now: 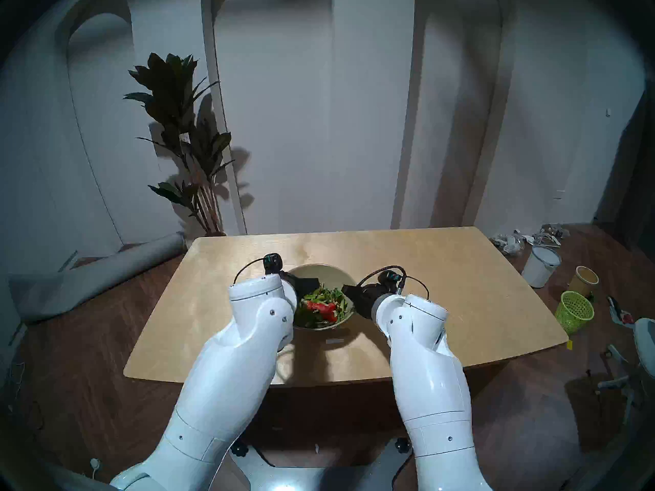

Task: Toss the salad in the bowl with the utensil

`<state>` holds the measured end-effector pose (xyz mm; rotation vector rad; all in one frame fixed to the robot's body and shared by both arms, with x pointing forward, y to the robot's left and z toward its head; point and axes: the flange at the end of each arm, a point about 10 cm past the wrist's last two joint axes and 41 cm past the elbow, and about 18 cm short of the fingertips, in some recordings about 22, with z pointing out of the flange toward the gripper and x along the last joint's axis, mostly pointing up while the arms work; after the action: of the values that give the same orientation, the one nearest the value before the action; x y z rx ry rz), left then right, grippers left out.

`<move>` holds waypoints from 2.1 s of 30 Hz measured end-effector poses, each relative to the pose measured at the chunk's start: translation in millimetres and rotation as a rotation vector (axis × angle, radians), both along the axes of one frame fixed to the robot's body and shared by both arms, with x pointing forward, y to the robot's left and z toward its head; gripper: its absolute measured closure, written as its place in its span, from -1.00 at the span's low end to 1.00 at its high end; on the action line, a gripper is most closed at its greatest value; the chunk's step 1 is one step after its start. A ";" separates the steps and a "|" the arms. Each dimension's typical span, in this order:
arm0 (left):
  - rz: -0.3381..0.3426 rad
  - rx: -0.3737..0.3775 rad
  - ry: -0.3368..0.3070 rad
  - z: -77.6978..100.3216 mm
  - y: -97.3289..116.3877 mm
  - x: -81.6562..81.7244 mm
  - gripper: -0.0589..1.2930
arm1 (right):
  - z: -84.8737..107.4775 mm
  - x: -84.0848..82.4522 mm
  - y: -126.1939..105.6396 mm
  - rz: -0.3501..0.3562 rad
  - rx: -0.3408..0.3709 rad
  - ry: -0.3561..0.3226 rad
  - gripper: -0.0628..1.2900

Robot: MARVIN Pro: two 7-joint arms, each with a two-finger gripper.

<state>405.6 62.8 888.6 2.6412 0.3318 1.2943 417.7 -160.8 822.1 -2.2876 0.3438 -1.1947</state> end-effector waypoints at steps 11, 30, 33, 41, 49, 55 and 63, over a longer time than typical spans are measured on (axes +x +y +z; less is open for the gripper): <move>0.001 -0.161 0.053 10.8 12.3 20.2 0.95 | 0.0 0.0 0.0 0.000 0.000 0.000 0.95; -0.026 -0.280 -0.025 67.0 21.9 27.7 0.95 | 0.0 0.0 0.0 0.000 0.000 0.000 0.95; -0.041 -0.280 -0.045 75.9 20.3 23.9 0.95 | 0.0 0.0 0.0 0.000 0.000 0.000 0.95; -0.158 -0.194 -0.103 78.2 1.6 3.6 0.95 | 0.0 0.0 0.0 0.000 0.000 0.000 0.95; -0.269 -0.070 -0.109 48.7 -14.1 -23.7 0.95 | 0.0 0.0 0.0 0.000 0.000 0.000 0.95; -0.314 -0.042 -0.153 39.1 -9.7 -41.3 0.95 | 0.0 0.0 0.0 0.000 0.000 0.000 0.95; -0.384 -0.030 -0.193 22.7 -3.1 -56.8 0.95 | 0.0 0.0 0.0 0.000 0.000 0.000 0.95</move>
<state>348.8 59.7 911.3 2.3712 -0.1748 1.3776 417.7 -160.8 822.1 -2.2875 0.3438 -1.1948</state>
